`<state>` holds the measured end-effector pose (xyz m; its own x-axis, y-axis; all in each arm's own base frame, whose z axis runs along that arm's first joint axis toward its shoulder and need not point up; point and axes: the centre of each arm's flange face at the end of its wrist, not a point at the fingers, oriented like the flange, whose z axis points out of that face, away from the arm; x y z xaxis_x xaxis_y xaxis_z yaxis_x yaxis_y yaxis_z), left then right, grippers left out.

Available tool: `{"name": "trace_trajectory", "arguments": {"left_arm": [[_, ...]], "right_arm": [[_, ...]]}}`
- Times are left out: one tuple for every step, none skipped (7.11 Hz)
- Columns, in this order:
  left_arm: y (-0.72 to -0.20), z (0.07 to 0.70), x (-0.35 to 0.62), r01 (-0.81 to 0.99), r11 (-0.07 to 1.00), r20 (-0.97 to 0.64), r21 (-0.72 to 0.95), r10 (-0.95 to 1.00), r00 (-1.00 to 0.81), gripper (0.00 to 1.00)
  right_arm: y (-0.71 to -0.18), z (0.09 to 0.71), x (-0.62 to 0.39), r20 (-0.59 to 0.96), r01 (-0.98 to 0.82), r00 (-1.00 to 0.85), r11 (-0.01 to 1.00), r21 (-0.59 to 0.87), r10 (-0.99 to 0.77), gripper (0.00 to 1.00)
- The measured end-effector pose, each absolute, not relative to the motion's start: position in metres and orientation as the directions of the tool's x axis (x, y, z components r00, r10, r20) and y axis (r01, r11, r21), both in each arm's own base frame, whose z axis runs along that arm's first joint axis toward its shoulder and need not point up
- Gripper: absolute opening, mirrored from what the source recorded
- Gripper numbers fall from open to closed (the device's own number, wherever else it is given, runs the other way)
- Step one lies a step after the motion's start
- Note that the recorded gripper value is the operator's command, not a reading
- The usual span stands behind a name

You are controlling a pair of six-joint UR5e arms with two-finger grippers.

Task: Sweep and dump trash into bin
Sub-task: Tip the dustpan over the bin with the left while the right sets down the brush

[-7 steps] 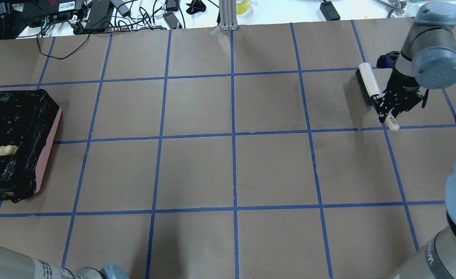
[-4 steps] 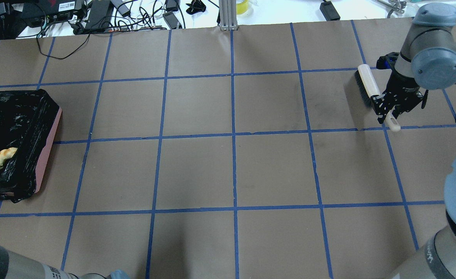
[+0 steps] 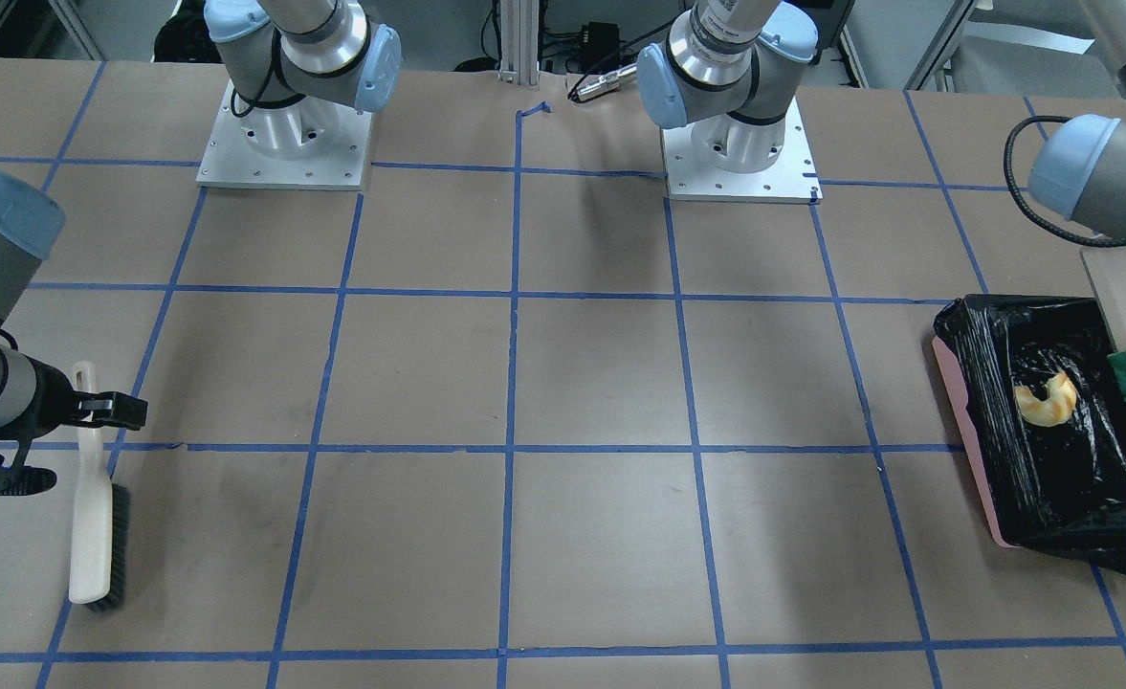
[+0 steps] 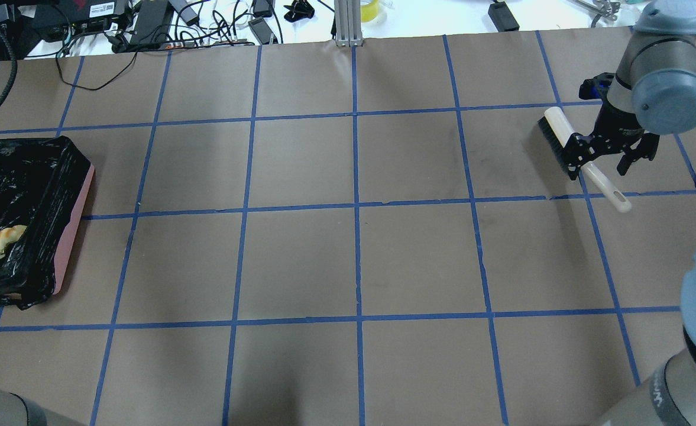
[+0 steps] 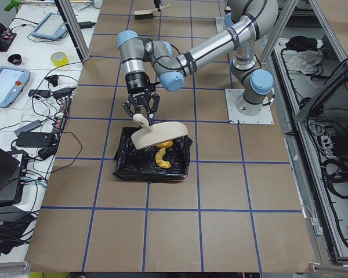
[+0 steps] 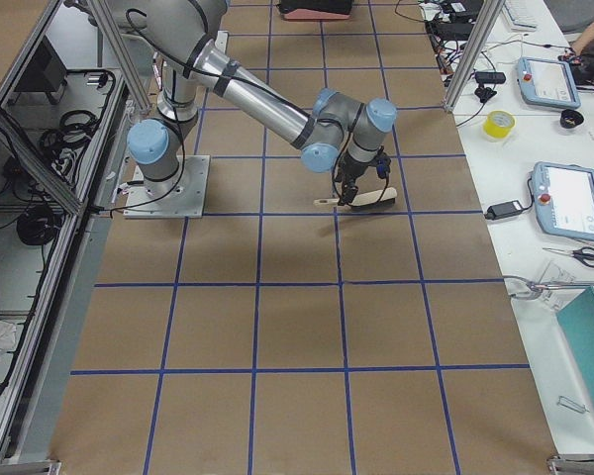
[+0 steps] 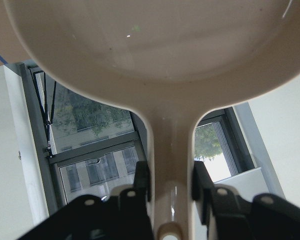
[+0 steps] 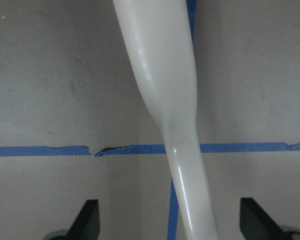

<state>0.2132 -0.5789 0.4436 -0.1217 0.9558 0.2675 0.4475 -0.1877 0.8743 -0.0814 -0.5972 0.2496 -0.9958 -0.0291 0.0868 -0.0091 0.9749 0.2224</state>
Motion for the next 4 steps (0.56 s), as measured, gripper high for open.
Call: {"name": "trace_trajectory", "arguments": {"left_arm": [[-0.578,0.441,0.212,0.446,-0.187,0.266,0.876,0.956,-0.122,0.0],[-0.578,0.44,0.212,0.445,-0.184,0.264,0.876,0.956,-0.124,0.0],[-0.577,0.441,0.214,0.446,-0.18,0.26,0.877,0.958,-0.125,0.0],[-0.578,0.446,0.214,0.454,-0.166,0.243,0.875,0.963,-0.116,0.0]], "right_arm": [[-0.595,0.265,-0.082,0.105,-0.007,-0.994,0.978,0.208,-0.029,1.0],[-0.592,0.289,-0.079,0.117,-0.007,-0.993,0.984,0.177,-0.028,1.0],[-0.586,0.322,-0.073,0.13,-0.009,-0.991,0.992,0.127,-0.026,1.0],[-0.582,0.358,-0.06,0.143,-0.006,-0.99,0.997,0.074,-0.016,1.0]]}}
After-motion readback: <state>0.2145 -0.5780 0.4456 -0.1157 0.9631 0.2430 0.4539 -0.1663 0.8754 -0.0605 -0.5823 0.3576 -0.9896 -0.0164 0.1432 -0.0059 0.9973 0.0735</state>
